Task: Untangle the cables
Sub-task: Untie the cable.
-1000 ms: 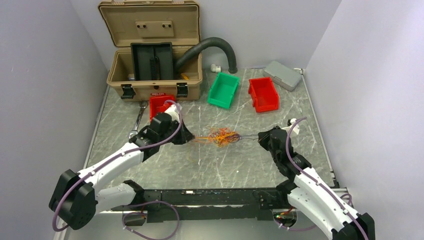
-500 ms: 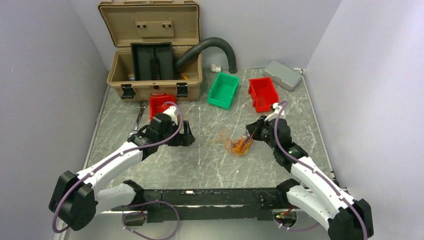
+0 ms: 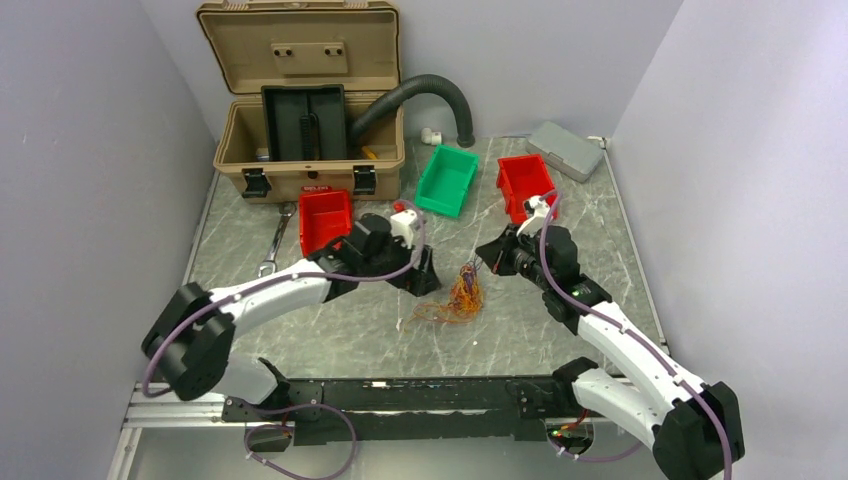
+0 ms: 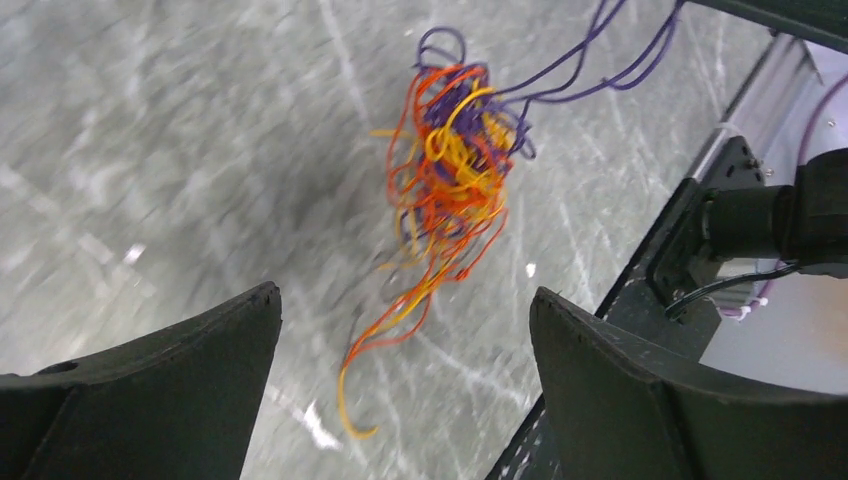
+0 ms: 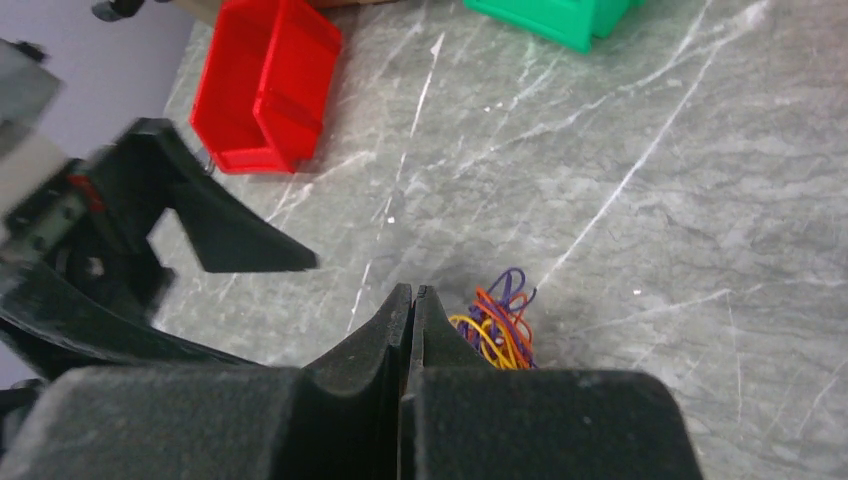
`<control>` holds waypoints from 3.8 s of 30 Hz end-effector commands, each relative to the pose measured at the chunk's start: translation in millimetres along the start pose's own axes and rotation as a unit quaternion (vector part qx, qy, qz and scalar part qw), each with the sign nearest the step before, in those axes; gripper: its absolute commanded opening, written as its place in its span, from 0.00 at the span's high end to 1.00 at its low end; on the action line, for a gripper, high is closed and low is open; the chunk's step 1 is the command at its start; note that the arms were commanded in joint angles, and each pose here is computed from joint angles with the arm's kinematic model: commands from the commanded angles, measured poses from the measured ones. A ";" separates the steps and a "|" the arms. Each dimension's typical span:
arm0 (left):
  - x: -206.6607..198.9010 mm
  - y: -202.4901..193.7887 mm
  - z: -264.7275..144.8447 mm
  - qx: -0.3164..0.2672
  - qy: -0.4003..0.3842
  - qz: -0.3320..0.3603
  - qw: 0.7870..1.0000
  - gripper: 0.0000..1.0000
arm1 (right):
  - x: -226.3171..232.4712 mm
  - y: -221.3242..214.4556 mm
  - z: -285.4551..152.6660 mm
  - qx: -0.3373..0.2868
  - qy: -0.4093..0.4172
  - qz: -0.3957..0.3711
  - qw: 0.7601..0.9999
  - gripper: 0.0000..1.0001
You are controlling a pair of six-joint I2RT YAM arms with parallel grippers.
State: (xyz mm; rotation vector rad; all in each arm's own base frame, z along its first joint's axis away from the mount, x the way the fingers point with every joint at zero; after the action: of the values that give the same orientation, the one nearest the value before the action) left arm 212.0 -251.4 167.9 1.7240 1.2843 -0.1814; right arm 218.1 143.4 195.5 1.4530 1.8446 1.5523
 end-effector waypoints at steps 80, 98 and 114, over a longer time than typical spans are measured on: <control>72.1 14.1 62.5 0.017 -0.043 -0.124 0.991 1.00 | -87.1 -41.7 -26.8 0.058 -0.356 0.038 0.932 1.00; -14.3 26.4 77.5 0.039 -0.156 -0.047 0.986 0.06 | -9.6 -30.4 6.3 0.052 0.043 0.017 0.998 1.00; -4.4 10.7 118.9 0.059 -0.142 -0.135 0.979 1.00 | -16.4 -38.3 11.4 0.063 0.005 0.050 0.997 1.00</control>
State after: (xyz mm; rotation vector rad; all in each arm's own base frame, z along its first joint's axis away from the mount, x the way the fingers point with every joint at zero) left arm 256.5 -343.1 110.9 1.6086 1.2924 -0.6724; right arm 208.5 141.5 145.6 1.5891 2.0347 1.5167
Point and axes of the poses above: each gripper's point midway between its finger pads, its own z axis out along the fingers, its own x axis along the line the jaws close on, y = z × x, the point moved 7 cm from there along -z, back along the fingers, and after that the axes turned 13 degrees about -z, right-handed, at the moved point
